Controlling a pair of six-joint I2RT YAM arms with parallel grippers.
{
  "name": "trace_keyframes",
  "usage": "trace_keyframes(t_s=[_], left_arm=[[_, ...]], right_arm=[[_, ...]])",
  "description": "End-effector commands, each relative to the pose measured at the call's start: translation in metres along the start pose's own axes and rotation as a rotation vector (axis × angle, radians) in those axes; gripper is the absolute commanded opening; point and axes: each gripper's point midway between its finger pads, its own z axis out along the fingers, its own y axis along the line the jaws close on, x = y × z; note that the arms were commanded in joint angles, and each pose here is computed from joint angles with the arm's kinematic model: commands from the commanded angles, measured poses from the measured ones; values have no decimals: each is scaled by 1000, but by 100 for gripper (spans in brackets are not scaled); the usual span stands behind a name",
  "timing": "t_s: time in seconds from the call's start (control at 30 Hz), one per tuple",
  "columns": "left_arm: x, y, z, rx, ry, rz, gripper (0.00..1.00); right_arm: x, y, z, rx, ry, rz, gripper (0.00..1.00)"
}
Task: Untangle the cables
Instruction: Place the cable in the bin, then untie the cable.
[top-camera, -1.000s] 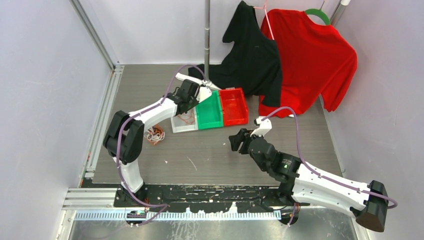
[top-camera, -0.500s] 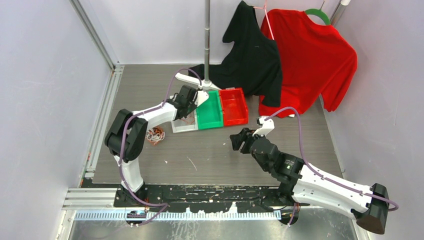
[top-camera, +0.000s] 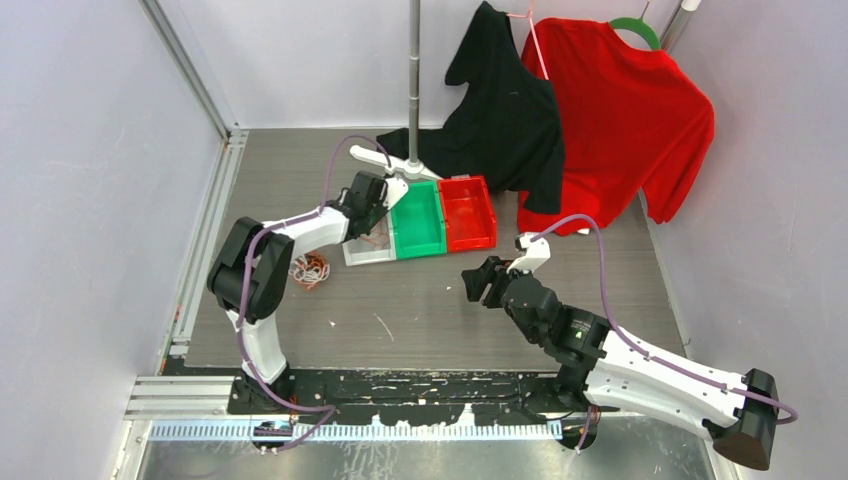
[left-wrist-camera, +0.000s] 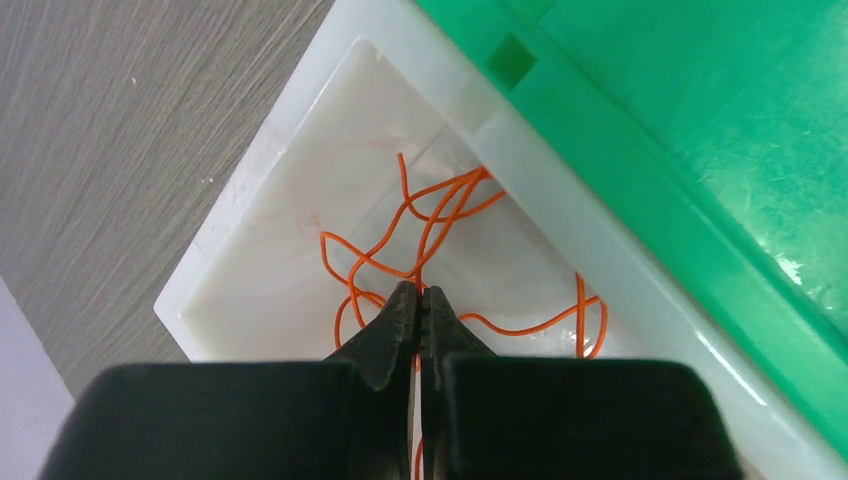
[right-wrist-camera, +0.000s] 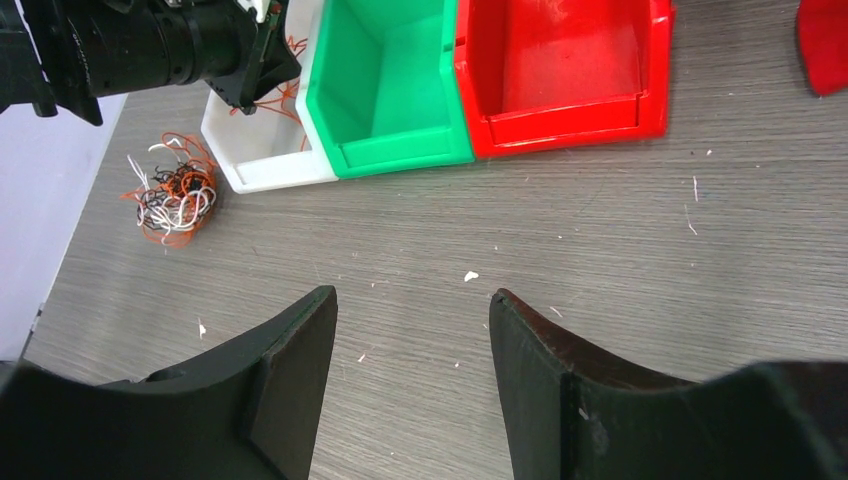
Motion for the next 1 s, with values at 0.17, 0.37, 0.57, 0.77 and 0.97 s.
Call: trace_keyframes(t_s=[0.17, 0.37, 0.57, 0.77, 0.97], left_arm=[[-40, 32, -35, -7, -105, -124, 39], [-64, 47, -74, 41, -146, -147, 76], [-58, 42, -109, 195, -133, -157, 99], [-30, 55, -156, 314, -145, -230, 100], [53, 51, -182, 389, -82, -293, 89]], right_arm=[[-23, 10, -5, -27, -59, 54, 63], [-23, 15, -5, -45, -54, 59, 64], [-25, 18, -6, -56, -51, 45, 65], [-31, 20, -9, -62, -56, 39, 66], [-23, 25, -4, -79, -35, 32, 66]])
